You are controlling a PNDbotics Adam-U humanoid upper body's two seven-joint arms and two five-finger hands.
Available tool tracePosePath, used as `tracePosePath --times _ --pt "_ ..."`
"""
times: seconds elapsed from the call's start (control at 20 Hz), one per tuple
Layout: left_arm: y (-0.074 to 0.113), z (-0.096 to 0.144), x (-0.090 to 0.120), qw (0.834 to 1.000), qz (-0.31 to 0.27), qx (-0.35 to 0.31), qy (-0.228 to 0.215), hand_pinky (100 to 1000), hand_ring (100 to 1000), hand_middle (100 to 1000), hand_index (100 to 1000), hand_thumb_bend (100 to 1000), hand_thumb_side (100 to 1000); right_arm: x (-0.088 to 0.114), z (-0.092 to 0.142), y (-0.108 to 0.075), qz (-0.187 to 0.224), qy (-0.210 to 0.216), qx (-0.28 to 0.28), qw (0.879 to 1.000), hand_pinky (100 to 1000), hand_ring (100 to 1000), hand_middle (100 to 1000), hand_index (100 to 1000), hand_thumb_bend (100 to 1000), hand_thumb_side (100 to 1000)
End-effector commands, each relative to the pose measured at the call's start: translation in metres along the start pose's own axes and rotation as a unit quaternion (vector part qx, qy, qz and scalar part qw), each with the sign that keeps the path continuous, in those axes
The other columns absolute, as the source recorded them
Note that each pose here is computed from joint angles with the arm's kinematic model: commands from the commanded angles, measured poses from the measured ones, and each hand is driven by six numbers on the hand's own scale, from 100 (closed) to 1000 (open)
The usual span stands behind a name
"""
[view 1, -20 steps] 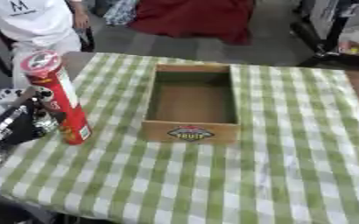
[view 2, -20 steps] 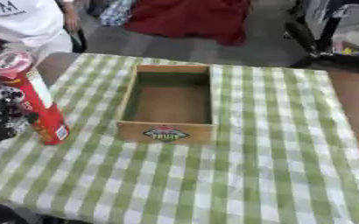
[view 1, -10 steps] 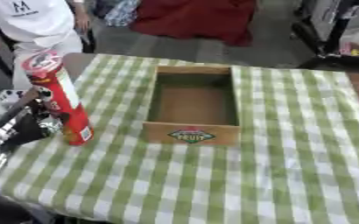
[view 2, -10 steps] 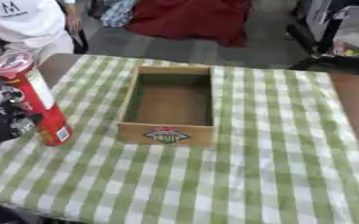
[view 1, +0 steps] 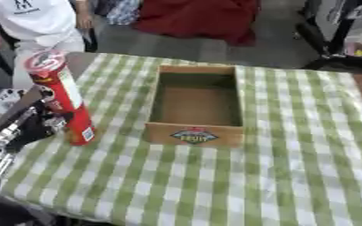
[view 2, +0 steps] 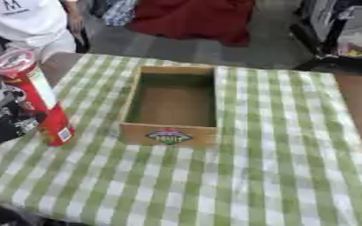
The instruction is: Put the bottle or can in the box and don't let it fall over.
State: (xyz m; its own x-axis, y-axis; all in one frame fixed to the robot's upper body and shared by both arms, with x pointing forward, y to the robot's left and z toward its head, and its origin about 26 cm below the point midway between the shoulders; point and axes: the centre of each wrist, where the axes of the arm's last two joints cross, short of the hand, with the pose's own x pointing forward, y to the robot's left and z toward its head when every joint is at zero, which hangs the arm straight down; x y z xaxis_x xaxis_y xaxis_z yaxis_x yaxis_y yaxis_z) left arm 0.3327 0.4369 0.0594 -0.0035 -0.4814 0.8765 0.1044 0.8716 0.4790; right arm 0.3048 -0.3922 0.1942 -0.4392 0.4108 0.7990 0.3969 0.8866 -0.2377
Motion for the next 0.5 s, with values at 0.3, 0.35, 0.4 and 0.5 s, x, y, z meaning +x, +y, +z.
tracePosePath --times 0.3,0.35,0.4,0.5 --pt "0.0110 -0.0071 0.0137 1.000 -0.014 0.020 -0.018 1000 1000 917 1000 392 447 0.0117 -0.0061 -0.0032 0.001 -0.021 0.005 1.000 811 773 773 827 100 708" --pt "0.0114 -0.0078 0.0149 0.999 -0.015 0.022 -0.020 1000 1000 917 995 395 452 0.0117 -0.0061 -0.0031 0.001 -0.021 0.005 1.000 811 773 773 827 100 708" --pt "0.0117 -0.0085 0.0159 0.999 -0.017 0.023 -0.021 1000 1000 917 995 395 453 0.0117 -0.0061 -0.0029 0.001 -0.021 0.005 1.000 811 773 773 827 100 708" --pt "0.0119 -0.0099 0.0177 0.999 -0.019 0.023 -0.023 1000 1000 916 995 395 459 0.0116 -0.0061 -0.0027 0.001 -0.021 0.006 1.000 811 773 773 827 100 710"
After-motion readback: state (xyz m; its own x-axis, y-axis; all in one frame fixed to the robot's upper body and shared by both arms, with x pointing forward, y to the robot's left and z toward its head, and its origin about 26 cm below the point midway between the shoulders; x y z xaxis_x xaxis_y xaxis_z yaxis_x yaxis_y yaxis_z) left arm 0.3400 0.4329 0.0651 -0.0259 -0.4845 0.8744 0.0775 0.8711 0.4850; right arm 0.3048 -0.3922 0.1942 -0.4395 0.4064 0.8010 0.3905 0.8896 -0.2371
